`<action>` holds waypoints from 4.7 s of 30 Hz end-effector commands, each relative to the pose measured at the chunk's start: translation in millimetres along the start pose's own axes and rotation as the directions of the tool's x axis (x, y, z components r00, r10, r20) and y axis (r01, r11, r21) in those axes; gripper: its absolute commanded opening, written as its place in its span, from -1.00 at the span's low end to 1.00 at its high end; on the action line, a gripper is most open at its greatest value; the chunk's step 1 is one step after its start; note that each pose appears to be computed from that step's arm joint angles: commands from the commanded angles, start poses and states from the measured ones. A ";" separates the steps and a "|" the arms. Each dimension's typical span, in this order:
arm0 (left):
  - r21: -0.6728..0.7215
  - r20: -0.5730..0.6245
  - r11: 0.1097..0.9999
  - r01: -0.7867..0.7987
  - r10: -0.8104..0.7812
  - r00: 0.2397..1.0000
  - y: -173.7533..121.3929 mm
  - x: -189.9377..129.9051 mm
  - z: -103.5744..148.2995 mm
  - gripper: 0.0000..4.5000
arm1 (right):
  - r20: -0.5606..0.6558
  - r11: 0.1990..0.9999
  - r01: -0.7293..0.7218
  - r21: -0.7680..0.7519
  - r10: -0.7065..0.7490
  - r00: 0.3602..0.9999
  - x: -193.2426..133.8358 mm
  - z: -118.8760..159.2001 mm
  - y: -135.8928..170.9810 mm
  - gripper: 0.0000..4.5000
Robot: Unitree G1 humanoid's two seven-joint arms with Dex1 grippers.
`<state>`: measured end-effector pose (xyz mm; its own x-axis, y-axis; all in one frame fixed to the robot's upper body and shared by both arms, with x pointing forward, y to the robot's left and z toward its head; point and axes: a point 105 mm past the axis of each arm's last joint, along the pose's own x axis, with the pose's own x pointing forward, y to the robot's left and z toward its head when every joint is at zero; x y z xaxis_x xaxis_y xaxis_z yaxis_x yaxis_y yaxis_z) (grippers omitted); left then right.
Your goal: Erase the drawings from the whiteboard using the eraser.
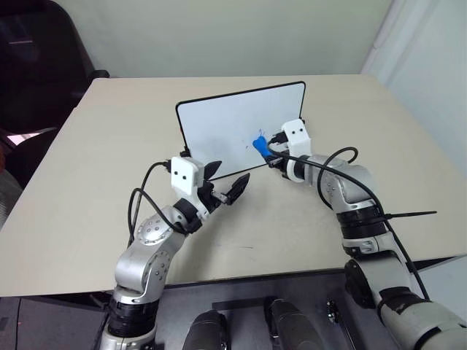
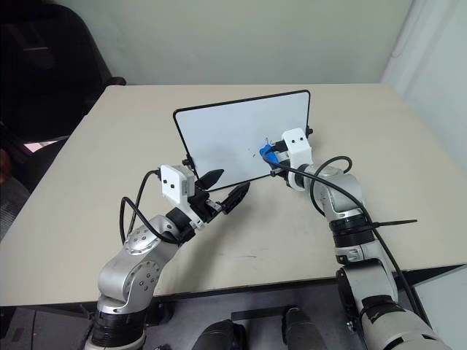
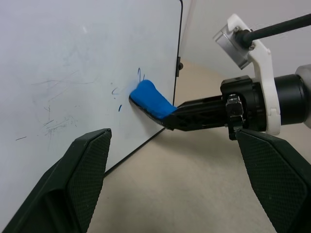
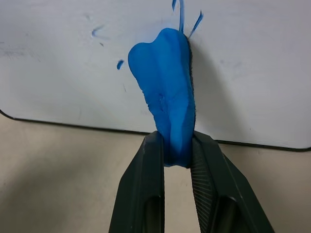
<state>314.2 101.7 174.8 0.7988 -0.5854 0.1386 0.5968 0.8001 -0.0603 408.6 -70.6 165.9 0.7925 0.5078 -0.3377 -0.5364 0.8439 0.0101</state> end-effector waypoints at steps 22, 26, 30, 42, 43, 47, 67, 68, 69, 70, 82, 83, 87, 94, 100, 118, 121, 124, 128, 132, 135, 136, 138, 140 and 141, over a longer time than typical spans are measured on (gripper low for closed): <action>0.010 0.043 1.000 0.023 -0.024 0.999 -6.0 3.1 11.1 1.00 | -0.001 0.999 0.046 -0.007 -0.046 0.999 -1.8 18.8 -2.4 -0.71; 0.013 0.041 1.000 0.019 -0.020 0.999 -4.0 2.2 9.9 1.00 | -0.045 0.999 0.051 -0.002 -0.051 0.998 1.6 6.1 -4.2 -0.71; 0.013 0.039 1.000 0.021 -0.021 0.999 -4.2 2.5 9.1 1.00 | -0.041 0.999 0.051 -0.012 -0.052 0.998 1.2 8.1 -4.3 -0.71; 0.004 0.038 0.999 0.032 -0.032 0.999 -5.7 2.6 8.0 1.00 | 0.164 0.995 0.097 -0.002 -0.095 0.982 -21.4 72.1 -13.5 -0.71; 0.004 0.037 0.999 0.032 -0.033 0.999 -5.4 2.8 7.4 1.00 | 0.165 0.995 0.096 -0.002 -0.095 0.982 -22.0 73.2 -13.3 -0.71; 0.005 0.036 0.999 0.034 -0.034 0.999 -4.8 3.2 5.7 1.00 | 0.136 0.998 0.069 -0.006 -0.067 0.988 -15.8 63.6 -6.2 -0.71; 0.018 0.048 1.000 0.011 -0.012 0.999 -2.5 0.4 10.6 1.00 | 0.019 0.991 -0.098 -0.087 0.100 0.995 2.0 40.6 42.4 -0.71; 0.018 0.048 1.000 0.010 -0.011 0.999 -2.3 -0.1 10.6 1.00 | 0.030 0.994 -0.075 -0.076 0.078 0.997 2.4 42.5 36.1 -0.71; 0.018 0.048 1.000 0.010 -0.011 0.999 -2.2 -0.4 10.5 1.00 | 0.041 0.996 -0.057 -0.064 0.060 0.997 2.6 44.3 31.2 -0.71; 0.018 0.047 1.000 0.009 -0.010 0.999 -2.0 -0.8 10.2 1.00 | 0.045 0.998 -0.040 -0.048 0.043 0.998 2.7 45.5 26.6 -0.71; 0.013 0.046 1.000 0.019 -0.020 0.999 -5.6 2.1 10.5 1.00 | -0.046 0.998 0.044 -0.048 -0.047 0.998 5.2 28.0 6.3 -0.71; 0.013 0.046 1.000 0.020 -0.021 0.999 -5.5 2.2 10.9 1.00 | -0.054 0.998 0.036 -0.056 -0.039 0.998 5.0 26.3 7.9 -0.71; 0.010 0.044 1.000 0.023 -0.024 0.999 -4.0 2.2 10.9 1.00 | -0.105 0.996 0.009 -0.093 -0.019 0.994 5.5 14.6 14.5 -0.71; 0.007 0.044 1.000 0.019 -0.020 0.999 -3.7 1.2 8.8 1.00 | -0.129 0.990 -0.011 -0.138 -0.007 0.992 6.5 8.8 21.5 -0.71; 0.005 0.044 1.000 0.017 -0.017 0.999 -5.3 0.8 8.3 1.00 | -0.072 0.993 0.003 -0.117 -0.011 0.997 5.4 24.2 19.7 -0.71; 0.006 0.038 1.000 0.023 -0.023 0.999 -6.5 -2.1 6.8 1.00 | -0.054 0.983 0.180 0.034 -0.178 0.983 -45.6 21.2 -37.8 -0.71; 0.011 0.034 1.000 0.029 -0.029 0.999 -7.6 -2.7 6.5 1.00 | -0.093 0.975 0.130 0.183 -0.114 0.989 -70.3 10.8 -33.4 -0.71; 0.015 0.030 0.999 0.031 -0.032 0.999 -8.2 -3.5 6.4 1.00 | -0.135 0.961 0.152 0.232 -0.123 0.983 -85.7 -8.3 -36.0 -0.71; 0.008 0.029 1.000 0.029 -0.029 0.999 -8.2 -3.7 6.4 1.00 | -0.169 0.958 0.159 0.238 -0.120 0.978 -93.1 -32.6 -34.1 -0.71; 0.003 0.029 0.999 0.035 -0.035 0.999 -8.9 -2.1 7.2 1.00 | -0.244 0.948 0.192 0.253 -0.129 0.961 -95.8 -63.0 -33.6 -0.61; -0.002 0.028 0.999 0.042 -0.042 0.999 -9.3 -0.9 7.2 1.00 | -0.258 0.952 0.203 0.230 -0.142 0.956 -99.8 -69.4 -32.6 -0.23; -0.003 0.028 0.999 0.043 -0.043 0.999 -9.4 -0.7 7.1 1.00 | -0.251 0.954 0.206 0.219 -0.149 0.957 -101.0 -67.5 -32.6 -0.10; -0.008 0.027 0.999 0.045 -0.045 0.999 -9.6 0.0 6.6 1.00 | -0.228 0.967 0.199 0.159 -0.161 0.960 -107.0 -60.6 -30.6 0.05; -0.010 0.027 0.999 0.047 -0.046 0.999 -9.7 0.9 6.1 1.00 | -0.252 0.970 0.235 0.057 -0.214 0.944 -115.6 -64.3 -35.2 0.05; -0.012 0.026 0.999 0.047 -0.047 0.999 -9.5 1.1 5.5 1.00 | -0.255 0.968 0.251 0.008 -0.241 0.936 -119.9 -66.6 -38.9 0.05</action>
<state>311.3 98.1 171.8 0.7863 -0.6033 0.1329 0.6152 0.7844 -0.0793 319.1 -174.7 138.0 0.7773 0.2444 -0.5797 -0.2962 0.9551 0.0055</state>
